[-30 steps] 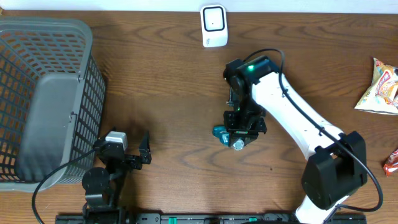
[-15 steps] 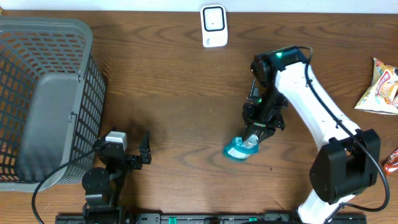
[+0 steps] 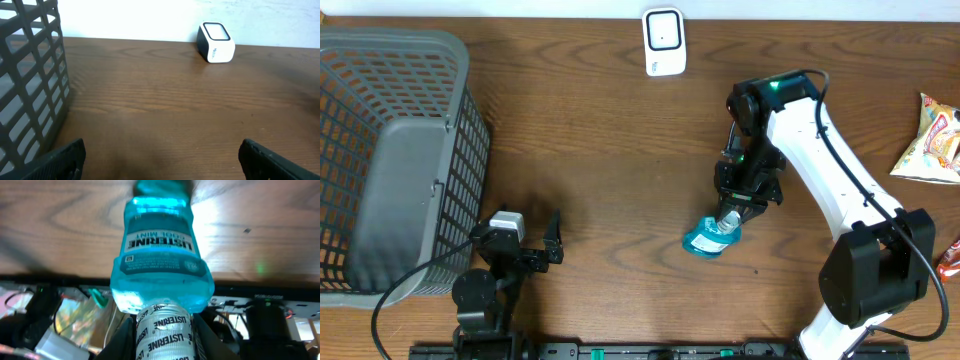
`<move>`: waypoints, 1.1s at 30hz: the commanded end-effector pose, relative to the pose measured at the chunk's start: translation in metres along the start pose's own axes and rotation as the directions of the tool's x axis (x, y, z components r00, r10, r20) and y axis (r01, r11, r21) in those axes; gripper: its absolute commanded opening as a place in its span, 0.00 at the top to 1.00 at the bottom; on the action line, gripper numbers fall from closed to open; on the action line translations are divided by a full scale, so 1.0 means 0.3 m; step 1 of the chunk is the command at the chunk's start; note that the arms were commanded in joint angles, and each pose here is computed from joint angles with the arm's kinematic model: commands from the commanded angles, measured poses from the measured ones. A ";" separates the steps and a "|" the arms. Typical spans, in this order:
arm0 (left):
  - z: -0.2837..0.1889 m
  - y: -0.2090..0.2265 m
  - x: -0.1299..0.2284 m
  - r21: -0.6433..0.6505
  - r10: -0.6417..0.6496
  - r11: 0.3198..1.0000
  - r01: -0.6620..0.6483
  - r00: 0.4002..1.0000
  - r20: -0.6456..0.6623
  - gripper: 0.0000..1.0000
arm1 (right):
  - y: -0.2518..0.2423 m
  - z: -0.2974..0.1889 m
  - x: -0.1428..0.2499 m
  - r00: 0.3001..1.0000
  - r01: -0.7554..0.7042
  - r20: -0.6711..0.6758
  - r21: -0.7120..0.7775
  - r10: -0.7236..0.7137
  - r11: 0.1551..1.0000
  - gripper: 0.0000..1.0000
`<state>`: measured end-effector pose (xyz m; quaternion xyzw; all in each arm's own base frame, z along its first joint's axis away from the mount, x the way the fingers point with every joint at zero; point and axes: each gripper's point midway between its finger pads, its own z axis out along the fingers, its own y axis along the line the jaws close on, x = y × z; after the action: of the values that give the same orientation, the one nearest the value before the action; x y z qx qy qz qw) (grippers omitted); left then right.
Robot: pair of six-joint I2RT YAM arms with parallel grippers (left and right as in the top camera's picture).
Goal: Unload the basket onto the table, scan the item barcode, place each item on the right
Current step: 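Lift the bottle by the cap and set it upright, release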
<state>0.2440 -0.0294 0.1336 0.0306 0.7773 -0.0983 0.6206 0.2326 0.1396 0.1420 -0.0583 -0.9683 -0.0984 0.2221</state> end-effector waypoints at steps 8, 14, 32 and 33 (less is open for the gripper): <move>0.007 0.002 0.054 0.004 -0.003 1.000 0.003 0.999 -0.039 0.02 | -0.068 -0.034 -0.056 0.994 -0.041 0.101 0.130 0.028 0.991 0.87; 0.007 0.002 0.054 0.004 -0.003 1.000 0.003 0.999 -0.039 0.02 | -0.068 -0.106 -0.096 0.980 -0.050 0.200 0.157 0.018 0.986 0.87; 0.007 0.002 0.054 0.004 -0.003 1.000 0.003 0.999 -0.039 0.02 | 0.031 -0.171 -0.223 0.903 -0.005 0.422 0.182 -0.074 0.983 0.74; 0.007 0.002 0.054 0.004 -0.003 1.000 0.003 0.999 -0.039 0.02 | 0.033 -0.173 -0.227 0.901 -0.004 0.427 0.179 -0.074 0.984 0.74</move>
<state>0.2440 -0.0294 0.1336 0.0306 0.7773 -0.0983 0.6206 0.3094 0.1305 0.1550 -0.0385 -0.9990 -0.0024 0.0216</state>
